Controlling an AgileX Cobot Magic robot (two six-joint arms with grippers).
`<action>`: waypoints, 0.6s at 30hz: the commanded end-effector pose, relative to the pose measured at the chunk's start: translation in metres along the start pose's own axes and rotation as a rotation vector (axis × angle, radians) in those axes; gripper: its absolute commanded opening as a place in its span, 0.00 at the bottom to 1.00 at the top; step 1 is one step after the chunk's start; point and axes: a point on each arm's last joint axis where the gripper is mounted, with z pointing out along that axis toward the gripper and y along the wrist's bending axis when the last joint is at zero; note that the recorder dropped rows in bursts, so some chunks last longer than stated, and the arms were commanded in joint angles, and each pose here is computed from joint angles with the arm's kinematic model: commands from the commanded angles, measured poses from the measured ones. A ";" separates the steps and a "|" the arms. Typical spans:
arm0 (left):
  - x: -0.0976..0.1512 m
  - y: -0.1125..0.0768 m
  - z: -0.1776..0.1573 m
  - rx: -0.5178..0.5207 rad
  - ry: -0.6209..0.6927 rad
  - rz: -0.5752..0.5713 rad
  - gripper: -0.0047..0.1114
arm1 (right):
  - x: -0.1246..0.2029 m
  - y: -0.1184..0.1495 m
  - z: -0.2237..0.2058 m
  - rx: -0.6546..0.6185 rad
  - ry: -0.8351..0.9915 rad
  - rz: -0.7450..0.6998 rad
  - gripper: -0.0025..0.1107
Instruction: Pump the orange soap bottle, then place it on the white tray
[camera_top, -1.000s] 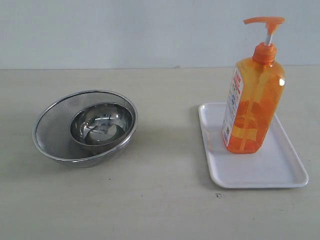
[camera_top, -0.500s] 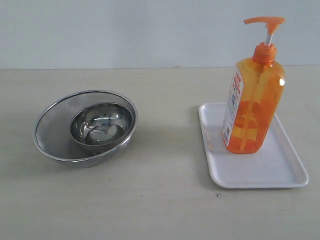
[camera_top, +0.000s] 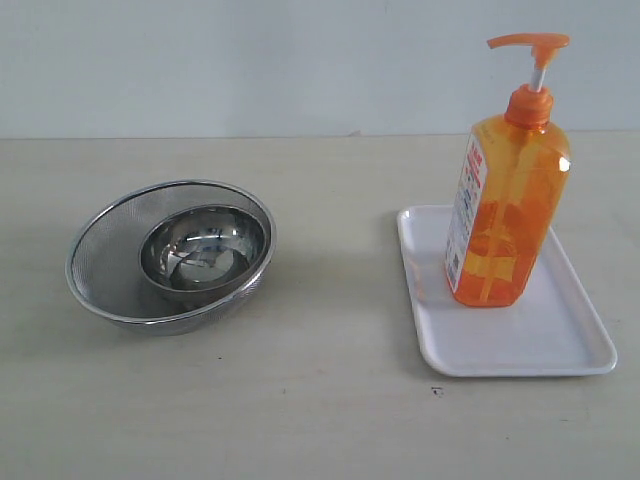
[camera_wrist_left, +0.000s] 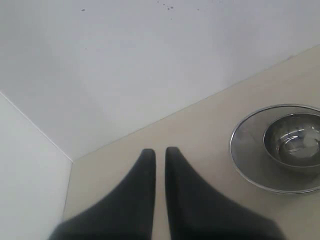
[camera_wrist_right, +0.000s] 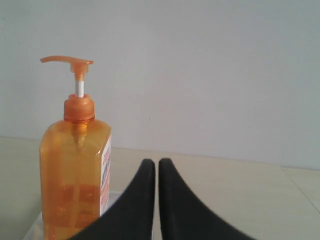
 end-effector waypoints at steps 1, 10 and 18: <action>0.001 0.000 0.000 -0.002 -0.003 -0.010 0.08 | 0.003 -0.001 -0.001 0.020 -0.008 0.023 0.02; 0.001 0.000 0.000 -0.002 -0.003 -0.010 0.08 | 0.007 -0.002 -0.002 0.038 0.026 0.026 0.02; 0.001 0.000 0.000 -0.002 -0.003 -0.010 0.08 | 0.008 -0.002 -0.002 0.034 0.041 0.024 0.02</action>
